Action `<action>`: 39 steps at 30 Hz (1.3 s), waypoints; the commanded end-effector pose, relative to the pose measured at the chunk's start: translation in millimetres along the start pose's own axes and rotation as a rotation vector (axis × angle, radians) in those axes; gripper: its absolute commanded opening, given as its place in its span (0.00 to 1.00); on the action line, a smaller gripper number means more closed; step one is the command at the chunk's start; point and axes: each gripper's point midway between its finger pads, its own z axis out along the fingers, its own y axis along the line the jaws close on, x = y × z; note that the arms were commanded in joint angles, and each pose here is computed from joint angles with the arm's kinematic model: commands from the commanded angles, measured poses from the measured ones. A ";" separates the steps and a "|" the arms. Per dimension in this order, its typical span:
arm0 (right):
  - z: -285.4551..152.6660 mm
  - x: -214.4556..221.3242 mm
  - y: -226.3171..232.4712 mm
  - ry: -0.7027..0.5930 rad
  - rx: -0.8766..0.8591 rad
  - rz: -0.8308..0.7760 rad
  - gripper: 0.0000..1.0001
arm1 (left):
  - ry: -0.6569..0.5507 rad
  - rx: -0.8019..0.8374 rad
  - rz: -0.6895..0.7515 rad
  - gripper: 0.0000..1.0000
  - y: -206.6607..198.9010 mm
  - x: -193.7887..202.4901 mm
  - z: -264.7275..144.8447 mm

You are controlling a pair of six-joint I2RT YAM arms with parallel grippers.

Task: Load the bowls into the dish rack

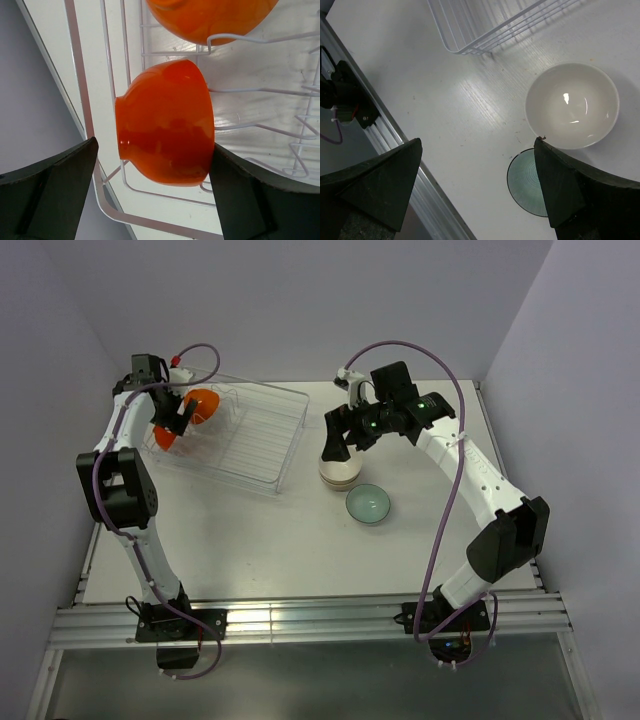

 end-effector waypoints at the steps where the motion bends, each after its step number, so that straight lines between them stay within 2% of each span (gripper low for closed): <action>1: -9.9 -6.9 2.9 -0.027 0.005 -0.028 1.00 | -0.067 0.003 -0.002 0.95 2.2 -24.5 -13.1; 9: -11.3 -7.7 4.2 -0.028 0.002 -0.032 1.00 | -0.125 0.066 0.001 0.97 -14.9 -45.1 -40.4; 19: -18.4 -1.5 -6.2 -0.007 -0.009 0.018 0.98 | -0.245 0.204 -0.031 0.99 -54.8 -77.0 -100.6; 25: -23.7 26.5 -40.5 0.044 0.065 0.079 0.84 | -0.402 0.340 -0.095 0.99 -79.5 -96.0 -162.7; 31: -21.7 70.3 -76.3 0.163 0.190 0.120 0.71 | -0.588 0.543 -0.148 0.99 -117.0 -107.7 -221.4; 32: -19.8 81.6 -82.6 0.192 0.201 0.140 0.70 | -0.583 0.594 -0.173 1.00 -127.7 -101.8 -220.3; 35: -18.0 100.7 -95.2 0.244 0.225 0.162 0.66 | -0.696 0.626 -0.157 0.99 -135.0 -105.9 -245.9; 36: -17.2 103.7 -97.2 0.249 0.226 0.163 0.66 | -0.690 0.659 -0.166 0.99 -143.7 -98.0 -238.9; 37: -16.8 105.7 -97.8 0.250 0.222 0.168 0.66 | -0.741 0.651 -0.150 0.99 -143.2 -100.9 -249.7; 39: -16.9 100.6 -100.7 0.228 0.218 0.178 0.65 | -0.734 0.682 -0.153 0.99 -152.1 -93.5 -245.1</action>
